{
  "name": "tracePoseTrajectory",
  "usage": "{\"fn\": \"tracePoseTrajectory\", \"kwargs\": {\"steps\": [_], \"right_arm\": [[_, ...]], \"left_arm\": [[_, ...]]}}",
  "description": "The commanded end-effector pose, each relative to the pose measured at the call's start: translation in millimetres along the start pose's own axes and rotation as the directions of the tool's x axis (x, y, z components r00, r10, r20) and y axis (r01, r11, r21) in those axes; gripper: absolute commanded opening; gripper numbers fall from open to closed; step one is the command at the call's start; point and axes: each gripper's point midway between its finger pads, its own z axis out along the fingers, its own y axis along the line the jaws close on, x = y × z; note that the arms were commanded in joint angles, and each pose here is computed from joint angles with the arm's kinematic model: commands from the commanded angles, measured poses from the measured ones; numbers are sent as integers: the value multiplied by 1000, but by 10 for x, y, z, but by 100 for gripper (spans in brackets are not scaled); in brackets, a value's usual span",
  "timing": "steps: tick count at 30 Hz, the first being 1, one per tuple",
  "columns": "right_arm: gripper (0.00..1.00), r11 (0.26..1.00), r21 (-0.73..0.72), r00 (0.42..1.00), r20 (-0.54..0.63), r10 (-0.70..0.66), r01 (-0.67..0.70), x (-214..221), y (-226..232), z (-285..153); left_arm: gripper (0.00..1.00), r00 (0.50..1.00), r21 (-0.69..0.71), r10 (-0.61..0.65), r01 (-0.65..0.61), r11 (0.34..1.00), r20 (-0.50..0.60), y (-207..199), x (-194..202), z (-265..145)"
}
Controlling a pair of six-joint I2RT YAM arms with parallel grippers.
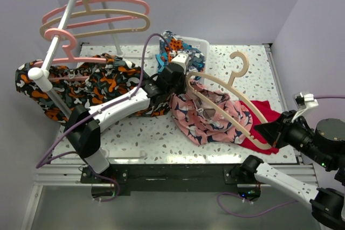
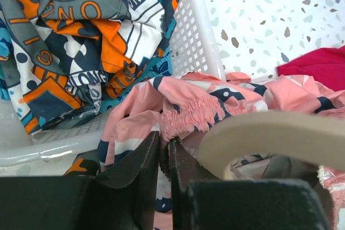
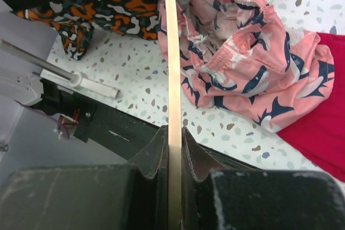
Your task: Place the shorts on the hanger
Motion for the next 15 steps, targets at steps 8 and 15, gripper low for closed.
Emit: {"fn": "tracePoseTrajectory", "kwargs": {"steps": [8,15], "right_arm": [[0,987,144,978,-206,-43,74,578,-412,-37],[0,974,187,970,-229,-82,127,611,-508,33]], "left_arm": [[17,999,-23,16,-16,1000,30,44,-171,51],[18,998,-25,42,-41,999,49,55,-245,-1]]}}
